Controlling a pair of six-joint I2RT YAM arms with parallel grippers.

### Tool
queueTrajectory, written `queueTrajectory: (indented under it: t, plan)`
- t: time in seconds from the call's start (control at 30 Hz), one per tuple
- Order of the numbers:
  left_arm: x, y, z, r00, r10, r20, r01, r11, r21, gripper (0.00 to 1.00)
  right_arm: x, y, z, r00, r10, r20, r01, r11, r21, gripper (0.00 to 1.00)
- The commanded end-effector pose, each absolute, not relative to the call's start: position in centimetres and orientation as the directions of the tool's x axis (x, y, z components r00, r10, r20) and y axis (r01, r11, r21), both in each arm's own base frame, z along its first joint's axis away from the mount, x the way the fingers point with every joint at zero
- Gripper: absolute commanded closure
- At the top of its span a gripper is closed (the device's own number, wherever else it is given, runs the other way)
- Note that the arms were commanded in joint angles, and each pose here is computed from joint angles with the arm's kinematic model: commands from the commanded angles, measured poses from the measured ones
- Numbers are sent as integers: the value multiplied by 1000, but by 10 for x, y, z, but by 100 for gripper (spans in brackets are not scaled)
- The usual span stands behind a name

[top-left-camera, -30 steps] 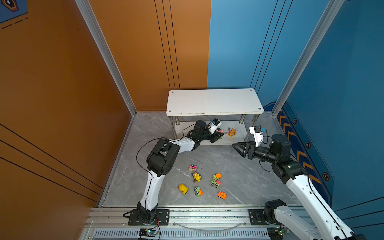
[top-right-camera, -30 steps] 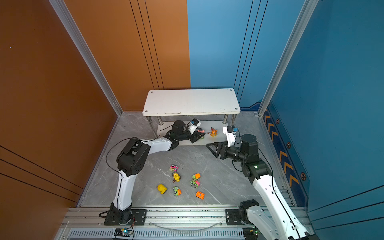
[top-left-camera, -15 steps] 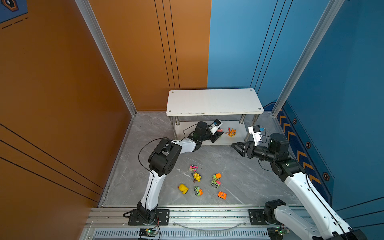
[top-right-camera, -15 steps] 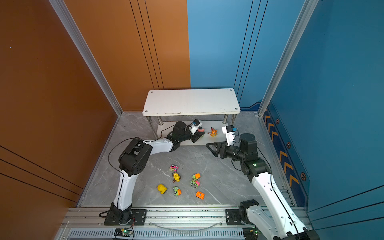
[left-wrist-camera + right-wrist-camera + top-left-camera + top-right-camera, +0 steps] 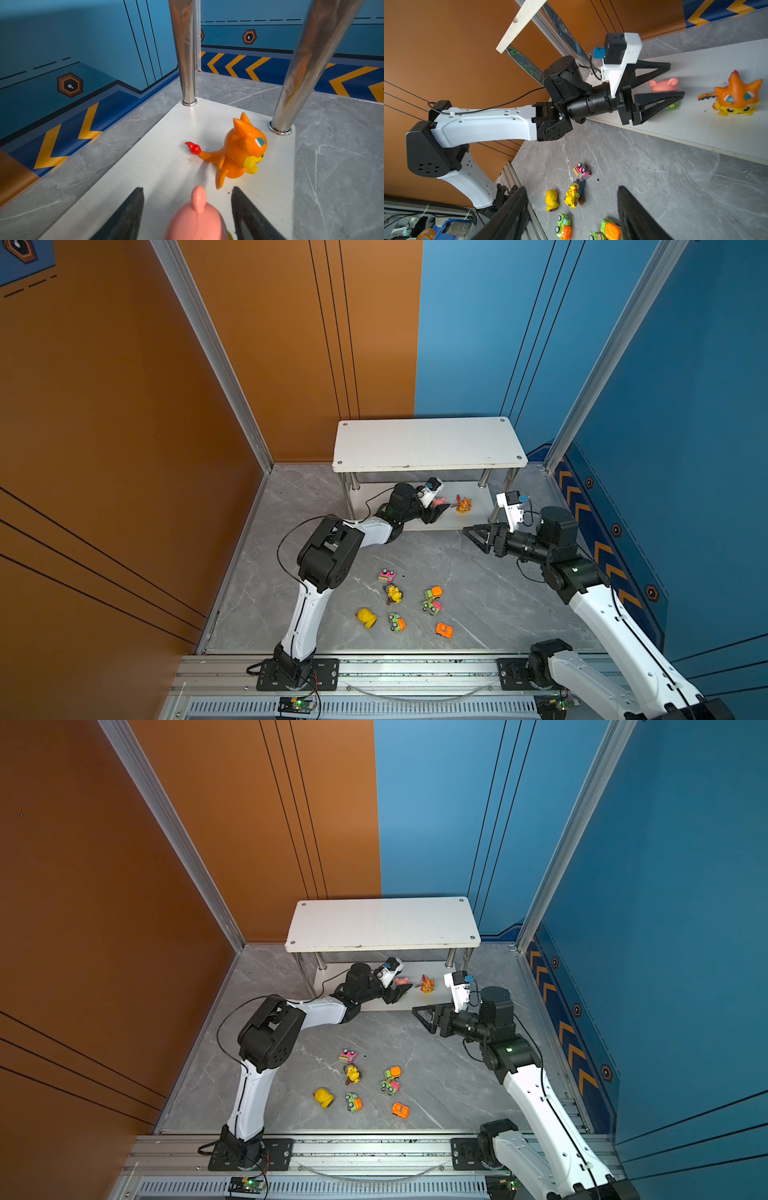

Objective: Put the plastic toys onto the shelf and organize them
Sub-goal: 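Lower the pig figure onto the shelf and open the left gripper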

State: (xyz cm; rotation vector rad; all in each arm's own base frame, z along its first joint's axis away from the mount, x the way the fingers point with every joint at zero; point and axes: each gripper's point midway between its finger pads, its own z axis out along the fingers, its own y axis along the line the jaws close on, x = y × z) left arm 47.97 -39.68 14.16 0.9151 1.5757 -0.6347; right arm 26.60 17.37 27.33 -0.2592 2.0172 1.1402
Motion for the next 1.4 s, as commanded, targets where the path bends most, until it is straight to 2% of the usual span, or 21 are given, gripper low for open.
queueTrajectory:
  t: [0.0,0.6,0.87,1.0,1.1,1.37]
  plan:
    - [478,-397,151,-30,199,-979,830,551,86,31,267,175,279,-661,200,-723,-532,555,639,30]
    - [444,-388,195,8,179,-984,827,552,107,29,261,174,282,-652,202,-731,-542,550,636,30]
    - [429,-380,191,-72,148,-986,832,554,23,46,259,174,283,-647,202,-736,-547,550,631,30]
    - [423,-376,182,-121,139,-983,829,558,-23,76,260,174,282,-648,202,-735,-545,551,632,30]
    - [419,-372,174,-144,140,-980,823,567,-40,87,260,174,282,-649,201,-734,-545,550,633,30]
    - [417,-375,161,-185,134,-974,825,559,-80,94,260,174,278,-654,199,-730,-540,553,634,30]
